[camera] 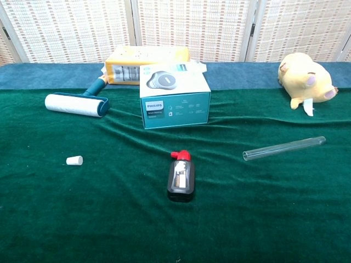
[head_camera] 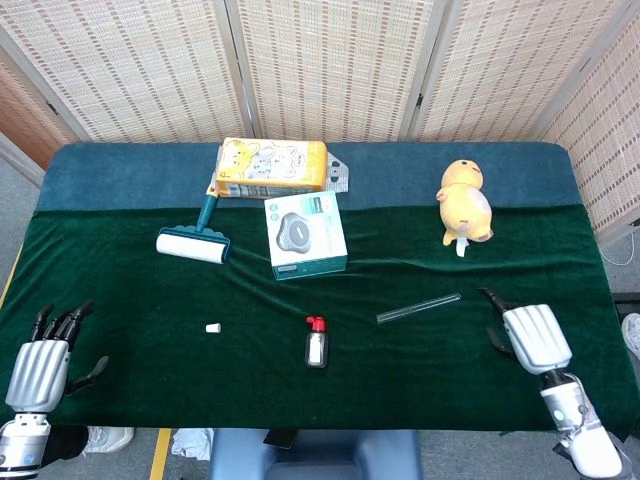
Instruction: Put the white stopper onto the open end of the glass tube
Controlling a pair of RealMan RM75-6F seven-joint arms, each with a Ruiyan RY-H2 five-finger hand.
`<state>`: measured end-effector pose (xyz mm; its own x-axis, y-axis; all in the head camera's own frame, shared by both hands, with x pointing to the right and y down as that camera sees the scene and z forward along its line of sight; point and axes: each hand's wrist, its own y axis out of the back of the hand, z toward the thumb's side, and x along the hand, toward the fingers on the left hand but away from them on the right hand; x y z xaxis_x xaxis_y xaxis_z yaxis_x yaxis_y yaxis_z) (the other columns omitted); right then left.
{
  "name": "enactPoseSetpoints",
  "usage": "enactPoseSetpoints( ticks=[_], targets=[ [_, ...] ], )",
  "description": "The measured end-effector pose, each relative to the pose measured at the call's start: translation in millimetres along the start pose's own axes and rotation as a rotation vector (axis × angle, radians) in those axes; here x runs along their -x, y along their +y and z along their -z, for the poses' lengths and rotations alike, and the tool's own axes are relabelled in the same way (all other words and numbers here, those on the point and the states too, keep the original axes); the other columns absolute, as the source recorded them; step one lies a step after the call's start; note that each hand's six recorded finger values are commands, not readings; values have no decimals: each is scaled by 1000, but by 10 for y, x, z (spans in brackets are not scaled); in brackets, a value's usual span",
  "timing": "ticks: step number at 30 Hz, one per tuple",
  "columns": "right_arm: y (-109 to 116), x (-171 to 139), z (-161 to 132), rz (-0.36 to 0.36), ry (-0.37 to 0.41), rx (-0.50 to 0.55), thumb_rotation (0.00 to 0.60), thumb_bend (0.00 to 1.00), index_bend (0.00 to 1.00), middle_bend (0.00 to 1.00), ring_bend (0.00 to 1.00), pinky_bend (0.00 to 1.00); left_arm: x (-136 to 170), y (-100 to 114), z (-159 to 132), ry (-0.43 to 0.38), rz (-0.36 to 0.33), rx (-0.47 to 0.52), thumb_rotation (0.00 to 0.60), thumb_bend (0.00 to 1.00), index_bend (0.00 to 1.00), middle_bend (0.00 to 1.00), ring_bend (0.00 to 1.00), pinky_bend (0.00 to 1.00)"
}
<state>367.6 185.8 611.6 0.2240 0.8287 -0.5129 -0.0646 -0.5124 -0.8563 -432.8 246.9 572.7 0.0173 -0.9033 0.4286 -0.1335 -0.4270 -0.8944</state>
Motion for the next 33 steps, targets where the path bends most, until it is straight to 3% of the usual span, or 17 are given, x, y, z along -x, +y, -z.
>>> enactPoseSetpoints(
  ticks=[3, 8, 16, 33],
  targets=[
    [-146, 200, -62, -34, 10, -26, 556, 464, 392, 899, 945, 997, 3, -4, 9, 3, 3, 0, 600, 332, 121, 249, 203, 15],
    [-361, 473, -125, -85, 8, -50, 555, 427, 408, 940, 983, 1000, 3, -22, 23, 7, 11, 1, 600, 329, 119, 249, 203, 13],
    [-533, 810, -262, -132, 30, -86, 558, 325, 409, 959, 1000, 1000, -18, -36, 29, 12, 19, 0, 600, 320, 118, 249, 203, 11],
    [-764, 1125, -494, -211, 81, -150, 558, 325, 440, 961, 1000, 1000, -34, -64, 34, 21, 30, -5, 600, 319, 118, 249, 202, 10]
  ],
)
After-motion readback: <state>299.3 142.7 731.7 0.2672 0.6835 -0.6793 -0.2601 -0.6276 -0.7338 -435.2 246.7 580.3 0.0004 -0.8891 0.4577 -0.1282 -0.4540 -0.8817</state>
